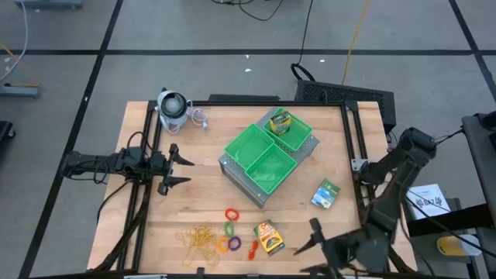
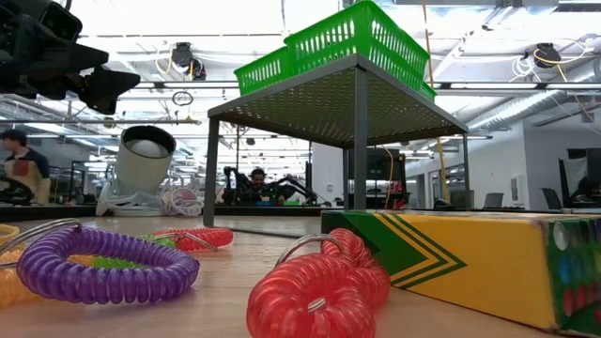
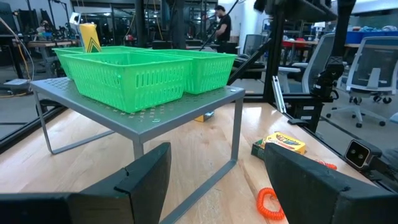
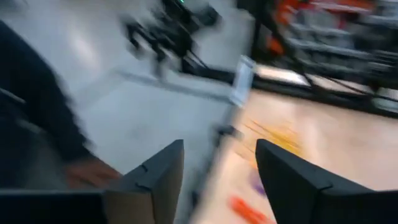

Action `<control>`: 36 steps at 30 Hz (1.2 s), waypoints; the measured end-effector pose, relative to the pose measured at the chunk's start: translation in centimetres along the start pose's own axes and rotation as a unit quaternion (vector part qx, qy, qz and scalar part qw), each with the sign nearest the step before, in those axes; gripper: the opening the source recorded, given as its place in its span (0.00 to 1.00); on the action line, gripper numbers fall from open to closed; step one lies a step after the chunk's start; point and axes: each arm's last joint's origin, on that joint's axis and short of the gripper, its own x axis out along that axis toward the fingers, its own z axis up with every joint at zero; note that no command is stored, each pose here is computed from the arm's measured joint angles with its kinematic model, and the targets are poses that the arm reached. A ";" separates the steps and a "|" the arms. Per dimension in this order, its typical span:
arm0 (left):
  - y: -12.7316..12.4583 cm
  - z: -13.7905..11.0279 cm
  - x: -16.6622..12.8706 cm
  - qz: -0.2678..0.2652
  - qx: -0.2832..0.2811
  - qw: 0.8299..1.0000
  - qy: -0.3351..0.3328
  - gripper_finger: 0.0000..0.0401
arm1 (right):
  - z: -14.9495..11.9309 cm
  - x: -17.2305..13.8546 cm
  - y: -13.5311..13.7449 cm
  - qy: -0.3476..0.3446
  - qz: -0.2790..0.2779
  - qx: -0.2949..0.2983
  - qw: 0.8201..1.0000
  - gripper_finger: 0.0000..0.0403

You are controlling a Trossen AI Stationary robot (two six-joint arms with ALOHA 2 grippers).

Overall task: Pick & Place Office Desk Supplies
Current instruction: Put the yellow crayon box into the top right green bin on the shelf

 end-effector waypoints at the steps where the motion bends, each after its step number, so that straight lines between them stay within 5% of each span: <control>1: 0.0 0.0 0.0 0.000 0.000 1.000 0.000 0.66 | 0.2 0.0 0.1 0.024 -0.029 -0.010 0.999 0.50; 7: 0.0 0.0 0.0 0.000 0.000 1.000 0.000 0.66 | -2.8 0.7 -1.9 0.207 -0.165 0.014 0.964 0.51; 15: 0.0 0.0 0.0 0.000 0.000 1.000 0.000 0.66 | -10.4 2.2 -5.3 0.483 -0.328 -0.008 0.812 0.47; 20: 0.0 0.0 0.0 0.000 0.000 1.000 0.000 0.66 | -14.3 3.2 -5.7 0.565 -0.322 -0.010 0.759 0.47; 29: 0.0 0.0 0.0 0.000 0.000 1.000 0.000 0.66 | -16.5 3.1 -6.1 0.578 -0.340 0.011 0.742 0.46; 36: 0.0 0.0 0.0 0.000 0.000 1.000 0.000 0.66 | -17.5 3.8 -5.9 0.566 -0.309 0.019 0.764 0.46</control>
